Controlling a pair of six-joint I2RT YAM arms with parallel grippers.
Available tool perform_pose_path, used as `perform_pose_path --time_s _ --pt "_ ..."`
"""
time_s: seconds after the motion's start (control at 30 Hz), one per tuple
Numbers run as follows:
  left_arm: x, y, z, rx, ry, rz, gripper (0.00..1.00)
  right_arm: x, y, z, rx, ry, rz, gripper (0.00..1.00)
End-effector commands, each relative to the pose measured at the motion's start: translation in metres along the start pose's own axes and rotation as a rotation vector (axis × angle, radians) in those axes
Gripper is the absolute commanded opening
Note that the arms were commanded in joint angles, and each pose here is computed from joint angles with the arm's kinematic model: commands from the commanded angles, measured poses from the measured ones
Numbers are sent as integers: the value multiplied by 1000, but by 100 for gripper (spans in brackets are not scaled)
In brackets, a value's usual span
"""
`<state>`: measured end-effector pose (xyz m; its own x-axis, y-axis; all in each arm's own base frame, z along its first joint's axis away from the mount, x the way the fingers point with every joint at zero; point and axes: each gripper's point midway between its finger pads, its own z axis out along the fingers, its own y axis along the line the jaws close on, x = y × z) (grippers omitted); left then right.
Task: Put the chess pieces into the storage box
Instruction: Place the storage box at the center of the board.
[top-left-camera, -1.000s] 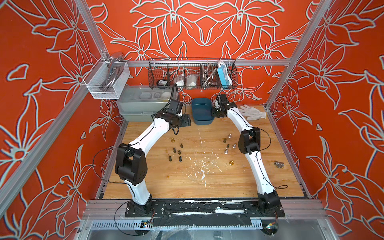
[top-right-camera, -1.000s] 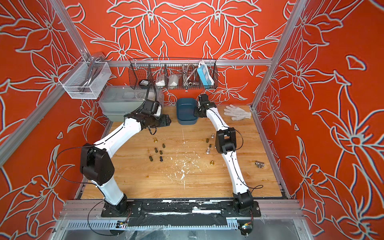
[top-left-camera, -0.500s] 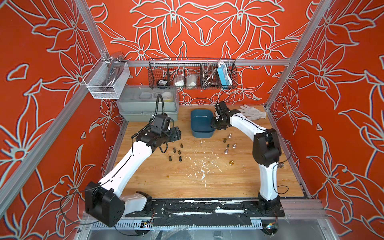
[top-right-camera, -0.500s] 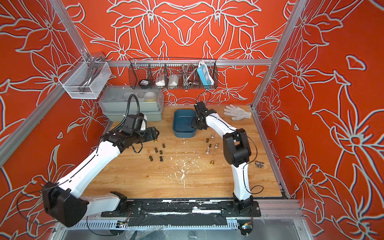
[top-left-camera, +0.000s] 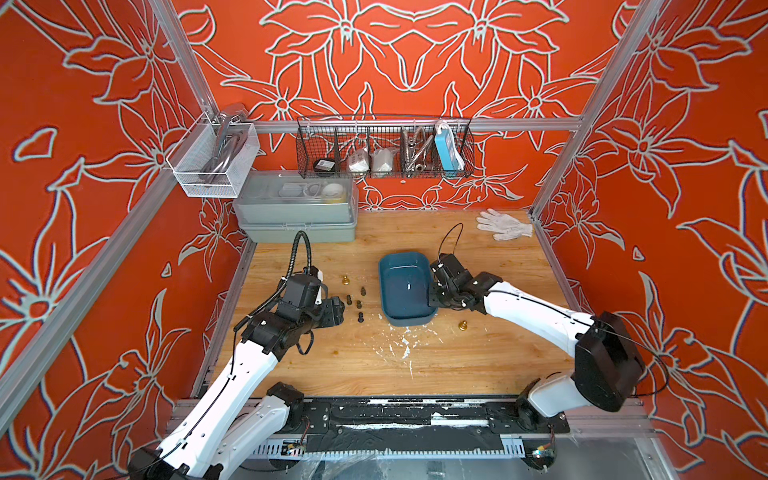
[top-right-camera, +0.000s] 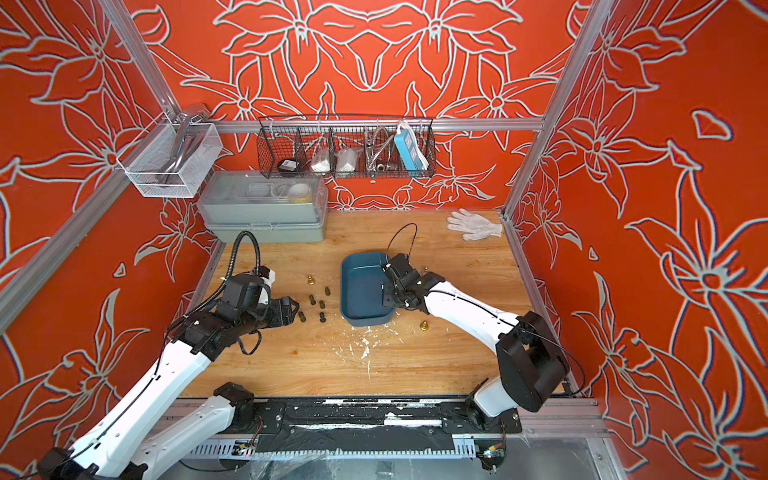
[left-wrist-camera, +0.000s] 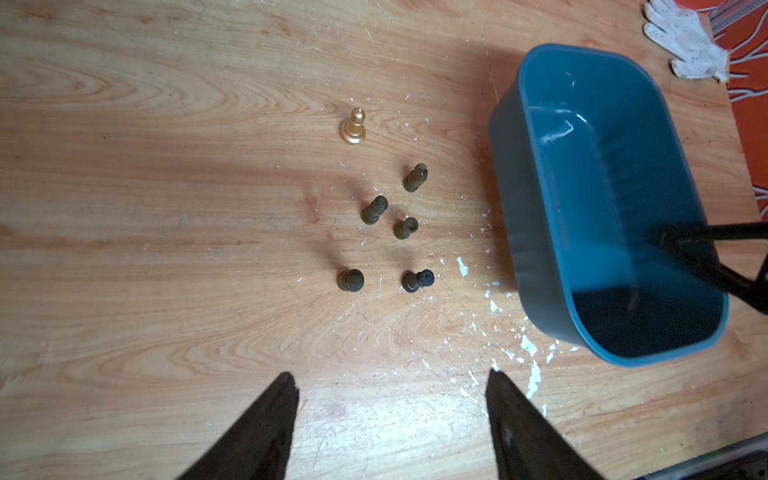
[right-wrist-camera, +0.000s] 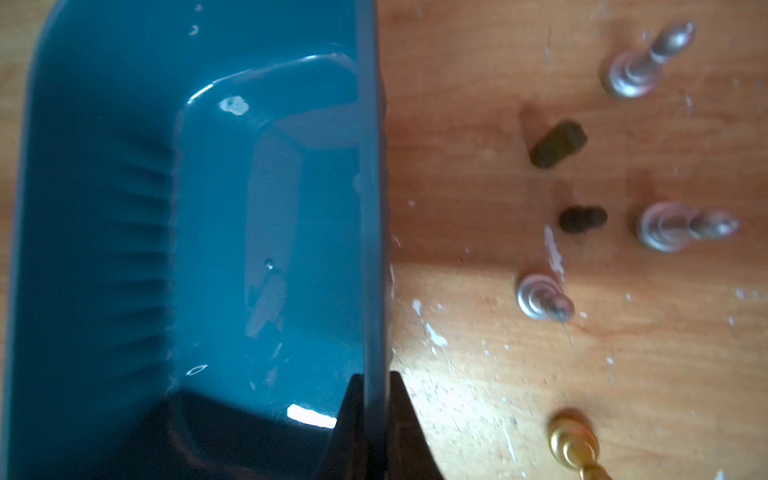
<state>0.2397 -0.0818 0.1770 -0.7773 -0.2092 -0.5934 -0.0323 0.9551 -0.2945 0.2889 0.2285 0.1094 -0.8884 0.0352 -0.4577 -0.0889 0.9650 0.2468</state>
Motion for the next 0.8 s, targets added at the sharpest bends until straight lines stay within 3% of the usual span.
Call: perform_pose_path --time_s 0.0,0.37,0.77 --pt "-8 2 -4 -14 -43 13 71 -10 -2 3 7 -77 52 0" --pt "-6 5 -1 -30 -23 19 72 9 5 40 -8 -31 71 0" --pt "-3 3 5 -24 10 20 72 16 -4 49 34 -23 48 2"
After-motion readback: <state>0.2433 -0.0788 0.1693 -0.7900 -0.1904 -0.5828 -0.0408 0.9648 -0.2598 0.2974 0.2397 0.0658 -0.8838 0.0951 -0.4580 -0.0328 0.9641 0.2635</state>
